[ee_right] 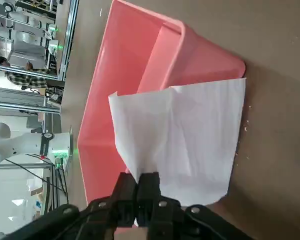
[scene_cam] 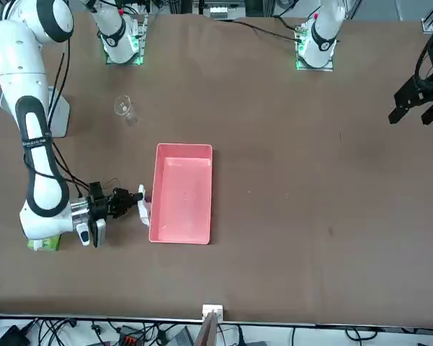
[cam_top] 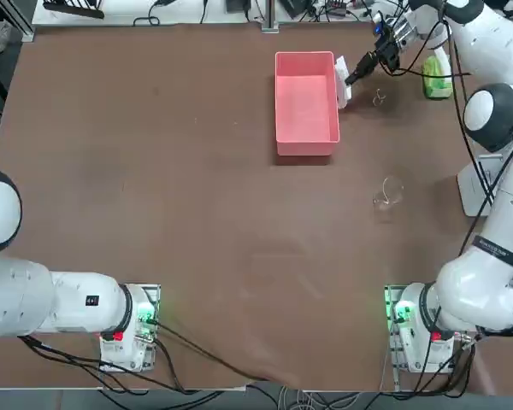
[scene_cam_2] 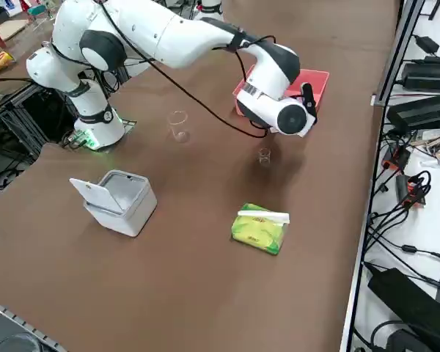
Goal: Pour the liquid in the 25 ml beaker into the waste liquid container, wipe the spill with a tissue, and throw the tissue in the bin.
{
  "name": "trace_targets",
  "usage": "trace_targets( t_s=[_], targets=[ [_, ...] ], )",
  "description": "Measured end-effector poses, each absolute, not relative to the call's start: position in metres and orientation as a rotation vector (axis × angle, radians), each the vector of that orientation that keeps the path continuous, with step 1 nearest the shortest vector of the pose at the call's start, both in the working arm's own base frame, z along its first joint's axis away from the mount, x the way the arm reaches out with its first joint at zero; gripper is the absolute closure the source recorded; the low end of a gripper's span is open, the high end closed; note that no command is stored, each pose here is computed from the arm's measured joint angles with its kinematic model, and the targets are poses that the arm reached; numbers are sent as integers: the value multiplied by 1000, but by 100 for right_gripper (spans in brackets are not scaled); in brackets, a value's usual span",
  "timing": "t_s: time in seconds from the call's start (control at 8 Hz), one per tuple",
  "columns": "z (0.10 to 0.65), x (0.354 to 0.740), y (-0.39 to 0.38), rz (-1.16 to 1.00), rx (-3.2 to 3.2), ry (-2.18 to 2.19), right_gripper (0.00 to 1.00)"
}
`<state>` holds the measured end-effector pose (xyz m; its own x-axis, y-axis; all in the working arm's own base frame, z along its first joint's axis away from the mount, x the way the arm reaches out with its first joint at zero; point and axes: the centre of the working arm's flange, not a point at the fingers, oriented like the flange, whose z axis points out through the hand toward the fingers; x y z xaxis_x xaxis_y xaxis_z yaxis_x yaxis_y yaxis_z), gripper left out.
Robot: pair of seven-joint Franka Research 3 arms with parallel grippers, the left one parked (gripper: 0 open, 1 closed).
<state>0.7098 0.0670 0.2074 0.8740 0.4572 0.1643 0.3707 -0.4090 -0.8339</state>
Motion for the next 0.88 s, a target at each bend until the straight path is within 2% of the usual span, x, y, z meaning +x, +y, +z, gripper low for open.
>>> trace_targets(
  t_s=[0.88],
  targets=[
    [187,708,68,100,-2035,-610,96]
  ],
)
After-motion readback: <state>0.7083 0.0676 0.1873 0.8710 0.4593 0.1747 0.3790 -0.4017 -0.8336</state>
